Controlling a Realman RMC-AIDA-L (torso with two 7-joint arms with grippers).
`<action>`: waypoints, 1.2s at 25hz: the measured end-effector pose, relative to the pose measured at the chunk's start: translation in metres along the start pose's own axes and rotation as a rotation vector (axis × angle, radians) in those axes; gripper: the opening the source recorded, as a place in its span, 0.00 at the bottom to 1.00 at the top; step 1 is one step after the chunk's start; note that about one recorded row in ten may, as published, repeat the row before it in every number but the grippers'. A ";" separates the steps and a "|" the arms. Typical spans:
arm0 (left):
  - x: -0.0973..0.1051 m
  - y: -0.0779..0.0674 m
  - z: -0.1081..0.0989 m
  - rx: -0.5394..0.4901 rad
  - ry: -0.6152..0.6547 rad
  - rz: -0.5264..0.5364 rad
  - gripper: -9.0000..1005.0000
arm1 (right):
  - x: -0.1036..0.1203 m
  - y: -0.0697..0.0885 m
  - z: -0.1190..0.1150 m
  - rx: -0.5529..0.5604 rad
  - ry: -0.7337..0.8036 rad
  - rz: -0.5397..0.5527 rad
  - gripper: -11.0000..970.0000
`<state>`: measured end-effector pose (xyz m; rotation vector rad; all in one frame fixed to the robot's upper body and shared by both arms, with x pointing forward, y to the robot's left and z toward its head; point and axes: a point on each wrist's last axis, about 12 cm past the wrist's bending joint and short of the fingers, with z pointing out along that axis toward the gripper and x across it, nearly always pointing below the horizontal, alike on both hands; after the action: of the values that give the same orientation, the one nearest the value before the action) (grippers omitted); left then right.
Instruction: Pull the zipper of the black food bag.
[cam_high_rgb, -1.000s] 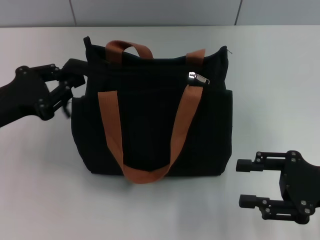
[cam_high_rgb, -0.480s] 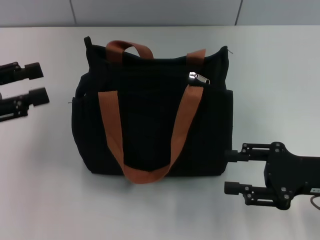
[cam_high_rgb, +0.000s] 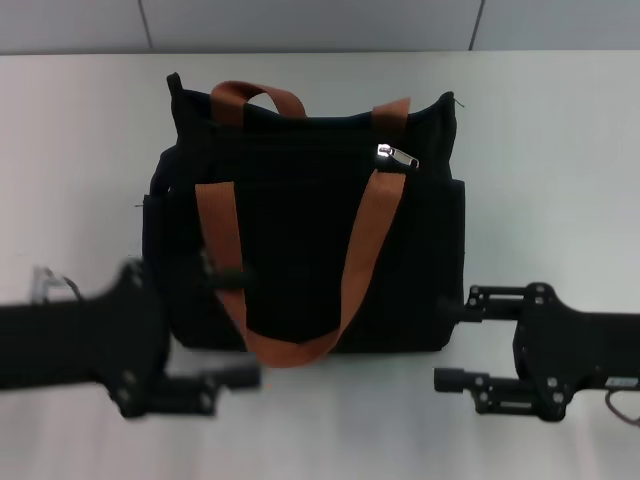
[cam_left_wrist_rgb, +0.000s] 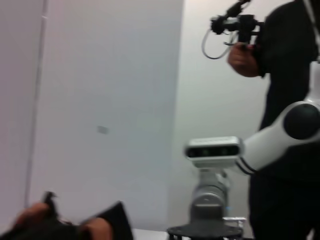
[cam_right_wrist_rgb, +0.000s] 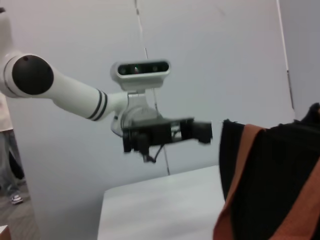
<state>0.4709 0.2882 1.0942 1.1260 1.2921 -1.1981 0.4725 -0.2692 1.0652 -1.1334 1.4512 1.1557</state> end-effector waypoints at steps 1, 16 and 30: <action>0.005 -0.004 0.003 0.008 0.003 0.002 0.80 | 0.001 0.001 0.001 -0.006 0.000 -0.009 0.65; 0.048 -0.024 0.005 -0.019 0.139 -0.074 0.80 | 0.021 0.008 0.017 -0.015 0.038 -0.014 0.84; 0.049 -0.024 0.001 -0.023 0.150 -0.075 0.80 | 0.025 0.010 0.019 -0.009 0.039 -0.017 0.84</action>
<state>0.4436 0.2854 1.0472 1.1783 1.4696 -1.1679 0.4608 -0.2520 1.0395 -1.1782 1.4647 1.1350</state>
